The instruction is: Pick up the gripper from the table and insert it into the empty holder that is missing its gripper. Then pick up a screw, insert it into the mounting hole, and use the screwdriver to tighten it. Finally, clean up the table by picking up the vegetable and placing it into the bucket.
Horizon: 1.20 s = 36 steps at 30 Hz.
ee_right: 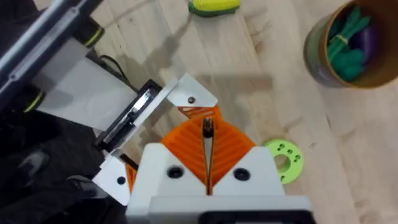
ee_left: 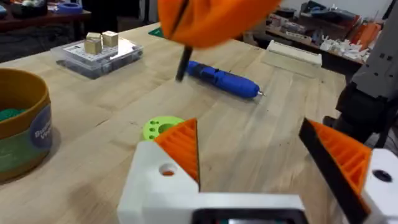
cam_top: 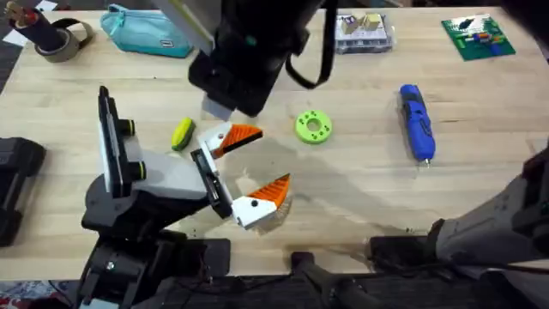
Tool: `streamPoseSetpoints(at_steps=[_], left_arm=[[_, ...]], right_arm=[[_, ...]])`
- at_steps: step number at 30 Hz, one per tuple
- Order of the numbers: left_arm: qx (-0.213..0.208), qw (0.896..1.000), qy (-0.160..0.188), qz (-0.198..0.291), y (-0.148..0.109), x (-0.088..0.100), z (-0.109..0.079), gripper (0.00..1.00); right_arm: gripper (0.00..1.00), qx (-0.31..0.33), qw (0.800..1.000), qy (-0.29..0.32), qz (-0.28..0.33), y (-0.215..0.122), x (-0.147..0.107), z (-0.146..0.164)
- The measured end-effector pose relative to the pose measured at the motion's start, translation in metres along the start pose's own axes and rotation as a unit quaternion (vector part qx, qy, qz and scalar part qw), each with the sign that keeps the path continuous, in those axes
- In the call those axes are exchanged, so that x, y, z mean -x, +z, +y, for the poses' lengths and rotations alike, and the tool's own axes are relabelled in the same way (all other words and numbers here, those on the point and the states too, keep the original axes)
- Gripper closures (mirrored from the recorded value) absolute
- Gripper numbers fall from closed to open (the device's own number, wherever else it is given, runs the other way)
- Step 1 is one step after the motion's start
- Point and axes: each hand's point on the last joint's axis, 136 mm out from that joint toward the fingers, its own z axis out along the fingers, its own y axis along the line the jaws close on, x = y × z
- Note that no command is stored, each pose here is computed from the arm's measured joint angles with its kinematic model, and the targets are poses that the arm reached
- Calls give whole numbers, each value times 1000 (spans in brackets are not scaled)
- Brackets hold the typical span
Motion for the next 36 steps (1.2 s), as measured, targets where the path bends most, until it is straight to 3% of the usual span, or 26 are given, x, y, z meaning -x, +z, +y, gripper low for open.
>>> streamPoseSetpoints(at_steps=[21, 36], left_arm=[[0, 1000, 0, 0, 0, 0, 0, 12], [0, 1000, 0, 0, 0, 0, 0, 12]], right_arm=[[985, 50, 990, -134, 14, 16, 1, 28], [985, 52, 984, -171, 18, 20, 1, 29]])
